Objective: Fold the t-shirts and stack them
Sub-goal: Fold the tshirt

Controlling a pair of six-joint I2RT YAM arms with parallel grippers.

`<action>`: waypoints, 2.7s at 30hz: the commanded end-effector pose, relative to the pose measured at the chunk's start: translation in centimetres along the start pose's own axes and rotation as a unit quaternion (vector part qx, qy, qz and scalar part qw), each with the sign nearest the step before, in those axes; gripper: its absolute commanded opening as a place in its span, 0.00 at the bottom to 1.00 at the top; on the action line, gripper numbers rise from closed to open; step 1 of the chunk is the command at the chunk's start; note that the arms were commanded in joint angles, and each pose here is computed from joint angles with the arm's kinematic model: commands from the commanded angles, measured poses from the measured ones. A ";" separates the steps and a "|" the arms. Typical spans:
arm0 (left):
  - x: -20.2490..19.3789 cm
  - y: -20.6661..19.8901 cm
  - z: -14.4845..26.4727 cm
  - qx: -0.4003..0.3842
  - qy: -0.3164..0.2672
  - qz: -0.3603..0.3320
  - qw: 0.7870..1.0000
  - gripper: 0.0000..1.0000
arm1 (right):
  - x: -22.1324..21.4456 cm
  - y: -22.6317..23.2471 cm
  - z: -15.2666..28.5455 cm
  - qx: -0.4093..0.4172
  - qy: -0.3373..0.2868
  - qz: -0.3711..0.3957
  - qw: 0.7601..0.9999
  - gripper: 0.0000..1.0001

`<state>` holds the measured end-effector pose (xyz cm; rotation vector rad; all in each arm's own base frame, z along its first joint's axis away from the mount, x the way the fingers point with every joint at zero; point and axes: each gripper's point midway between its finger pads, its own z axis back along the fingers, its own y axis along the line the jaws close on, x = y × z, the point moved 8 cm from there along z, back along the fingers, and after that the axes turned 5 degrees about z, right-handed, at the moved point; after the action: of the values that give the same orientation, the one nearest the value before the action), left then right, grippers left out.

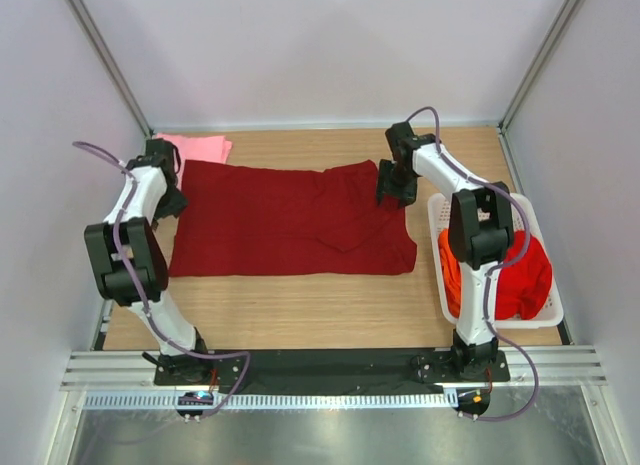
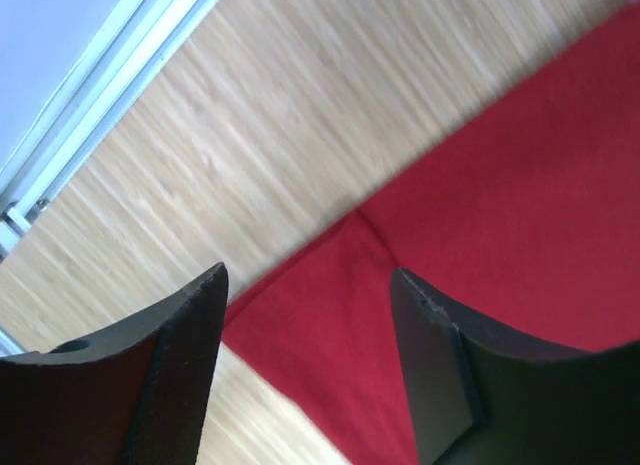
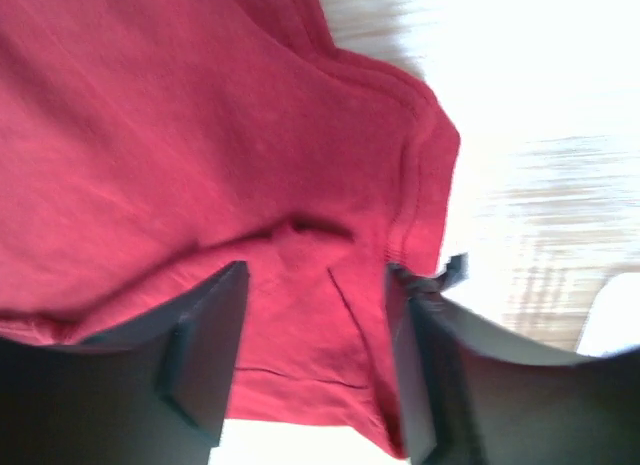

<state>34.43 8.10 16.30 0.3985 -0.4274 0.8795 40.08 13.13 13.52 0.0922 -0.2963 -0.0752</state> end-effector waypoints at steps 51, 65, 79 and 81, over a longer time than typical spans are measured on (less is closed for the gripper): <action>-12.8 7.8 2.3 -0.013 0.141 0.087 0.986 0.61 | -16.1 -2.1 7.2 0.041 0.042 0.045 0.997 0.50; -14.5 5.1 9.1 -0.165 0.081 0.011 0.983 0.63 | -16.4 9.5 4.5 0.138 0.054 0.109 0.983 0.58; -14.7 6.1 10.3 -0.187 0.068 -0.018 0.980 0.62 | -16.2 11.0 1.0 0.099 0.059 0.120 0.986 0.40; -14.6 6.2 10.4 -0.188 0.068 -0.021 0.980 0.62 | -16.0 11.0 1.0 0.093 0.052 0.119 0.987 0.31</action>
<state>19.32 -2.98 17.72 0.0107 -0.4310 0.7866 23.91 24.64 10.27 0.2457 -0.1421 0.2100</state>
